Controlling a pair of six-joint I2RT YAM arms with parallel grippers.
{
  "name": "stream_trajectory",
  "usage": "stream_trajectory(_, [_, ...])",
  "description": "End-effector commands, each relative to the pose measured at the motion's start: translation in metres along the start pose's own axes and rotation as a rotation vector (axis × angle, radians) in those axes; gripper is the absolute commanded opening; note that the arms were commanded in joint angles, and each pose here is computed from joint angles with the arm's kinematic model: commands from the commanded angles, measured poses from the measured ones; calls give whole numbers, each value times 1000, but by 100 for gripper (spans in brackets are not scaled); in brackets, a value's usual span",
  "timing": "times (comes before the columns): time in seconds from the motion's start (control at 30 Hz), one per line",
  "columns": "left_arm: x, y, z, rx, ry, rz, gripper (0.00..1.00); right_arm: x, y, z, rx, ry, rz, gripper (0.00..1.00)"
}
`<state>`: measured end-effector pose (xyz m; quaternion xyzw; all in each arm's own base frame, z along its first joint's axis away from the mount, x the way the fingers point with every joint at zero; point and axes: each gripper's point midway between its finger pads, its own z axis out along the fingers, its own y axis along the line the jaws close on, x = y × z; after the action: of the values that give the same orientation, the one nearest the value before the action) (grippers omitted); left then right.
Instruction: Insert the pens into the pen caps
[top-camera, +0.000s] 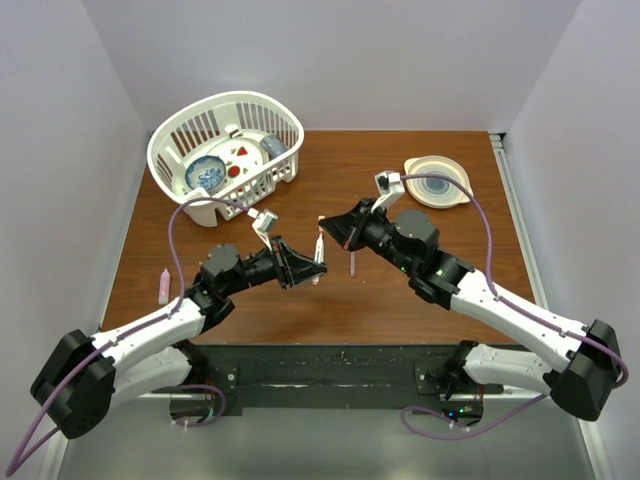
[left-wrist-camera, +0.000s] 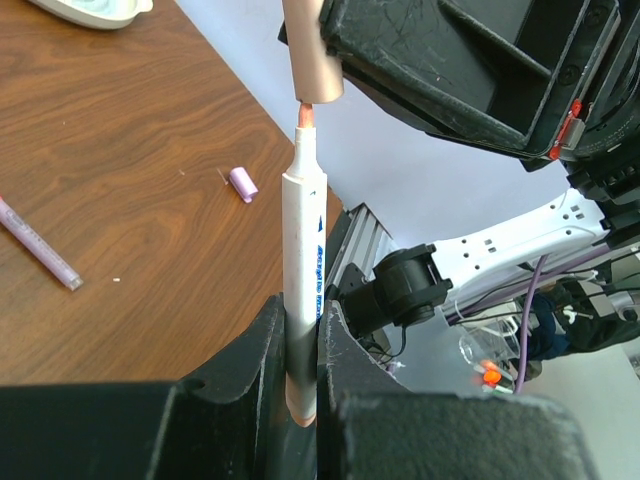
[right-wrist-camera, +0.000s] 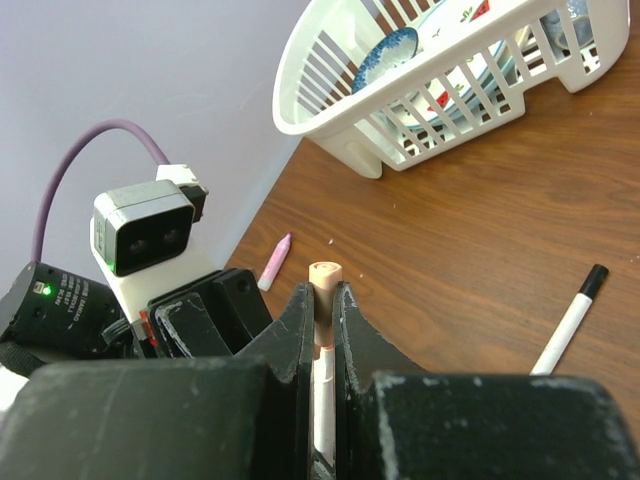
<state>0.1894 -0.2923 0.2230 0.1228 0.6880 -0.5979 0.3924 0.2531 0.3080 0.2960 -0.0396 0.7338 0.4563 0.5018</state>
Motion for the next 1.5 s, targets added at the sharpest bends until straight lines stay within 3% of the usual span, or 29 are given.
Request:
stream_trajectory(0.0, [-20,-15,0,62,-85,54,0,-21,20,0,-30,-38,-25,0])
stream_trajectory(1.47, [-24,-20,-2,65,-87,96,0,-14,17,3,-28,-17,-37,0])
